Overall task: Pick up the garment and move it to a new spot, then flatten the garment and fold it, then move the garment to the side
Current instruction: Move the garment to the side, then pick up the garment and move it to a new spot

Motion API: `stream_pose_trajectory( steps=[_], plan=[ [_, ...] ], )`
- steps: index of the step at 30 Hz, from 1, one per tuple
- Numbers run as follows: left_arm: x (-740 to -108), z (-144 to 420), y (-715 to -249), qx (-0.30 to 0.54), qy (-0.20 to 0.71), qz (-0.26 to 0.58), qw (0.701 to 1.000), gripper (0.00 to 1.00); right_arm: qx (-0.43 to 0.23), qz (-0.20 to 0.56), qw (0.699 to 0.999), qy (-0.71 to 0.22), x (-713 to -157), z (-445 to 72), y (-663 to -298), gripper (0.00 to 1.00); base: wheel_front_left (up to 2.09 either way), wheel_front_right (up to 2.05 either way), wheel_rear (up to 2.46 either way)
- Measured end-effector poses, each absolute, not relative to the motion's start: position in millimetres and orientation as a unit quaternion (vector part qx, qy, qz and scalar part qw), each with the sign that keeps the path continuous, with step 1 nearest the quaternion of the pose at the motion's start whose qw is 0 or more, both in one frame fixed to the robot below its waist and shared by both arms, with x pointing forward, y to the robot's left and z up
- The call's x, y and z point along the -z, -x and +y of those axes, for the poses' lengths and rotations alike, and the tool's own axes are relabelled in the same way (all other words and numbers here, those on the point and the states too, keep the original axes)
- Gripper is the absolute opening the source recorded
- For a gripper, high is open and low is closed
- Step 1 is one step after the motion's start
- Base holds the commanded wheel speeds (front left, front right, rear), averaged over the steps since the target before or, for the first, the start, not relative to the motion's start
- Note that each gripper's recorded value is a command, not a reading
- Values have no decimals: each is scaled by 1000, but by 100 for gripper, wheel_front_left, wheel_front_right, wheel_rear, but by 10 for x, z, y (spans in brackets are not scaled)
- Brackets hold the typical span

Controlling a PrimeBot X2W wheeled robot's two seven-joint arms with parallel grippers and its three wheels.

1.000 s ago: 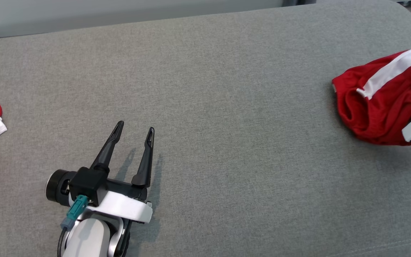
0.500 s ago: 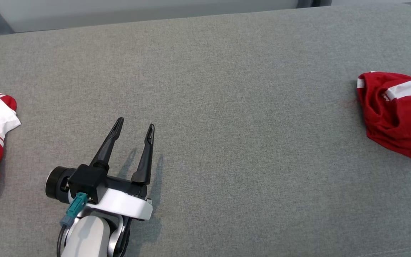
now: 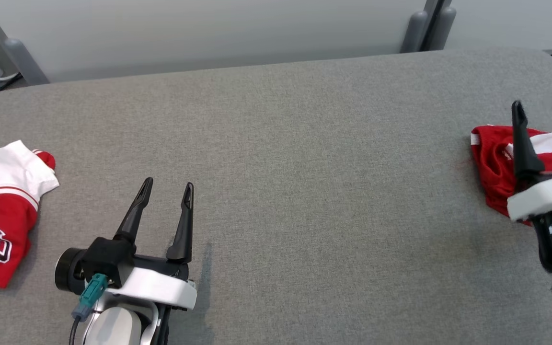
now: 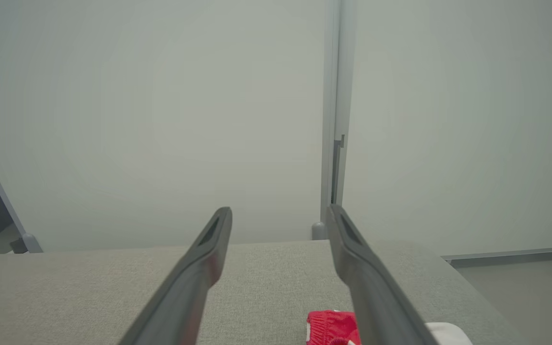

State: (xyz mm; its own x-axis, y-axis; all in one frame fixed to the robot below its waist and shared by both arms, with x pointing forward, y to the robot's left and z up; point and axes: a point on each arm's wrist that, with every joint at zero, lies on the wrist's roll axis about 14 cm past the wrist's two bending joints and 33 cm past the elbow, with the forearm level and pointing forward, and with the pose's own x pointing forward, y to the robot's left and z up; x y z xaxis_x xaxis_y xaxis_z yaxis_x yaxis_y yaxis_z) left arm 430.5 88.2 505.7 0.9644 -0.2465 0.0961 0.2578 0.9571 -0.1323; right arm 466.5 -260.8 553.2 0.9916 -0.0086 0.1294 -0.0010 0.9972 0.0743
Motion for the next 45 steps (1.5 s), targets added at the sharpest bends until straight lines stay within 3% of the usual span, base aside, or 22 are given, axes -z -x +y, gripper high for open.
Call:
stream_pose_trajectory(
  steps=[19, 34, 45],
  plan=[
    [-5008, 1639, -3724, 13, 60, -28, 998, 100, -50, -26, 995, -83, -5065, -1876, -3911, 100, 0, 0, 0],
    [-4900, 1777, -3614, -10, 59, -13, 998, 100, -71, -16, 994, -84, -4996, -1671, -3913, 100, 0, 0, 0],
    [-4883, 2378, -3284, -115, 53, -14, 992, 100, -188, 5, 978, -89, -4910, -817, -4120, 100, 0, 0, 0]
  ],
)
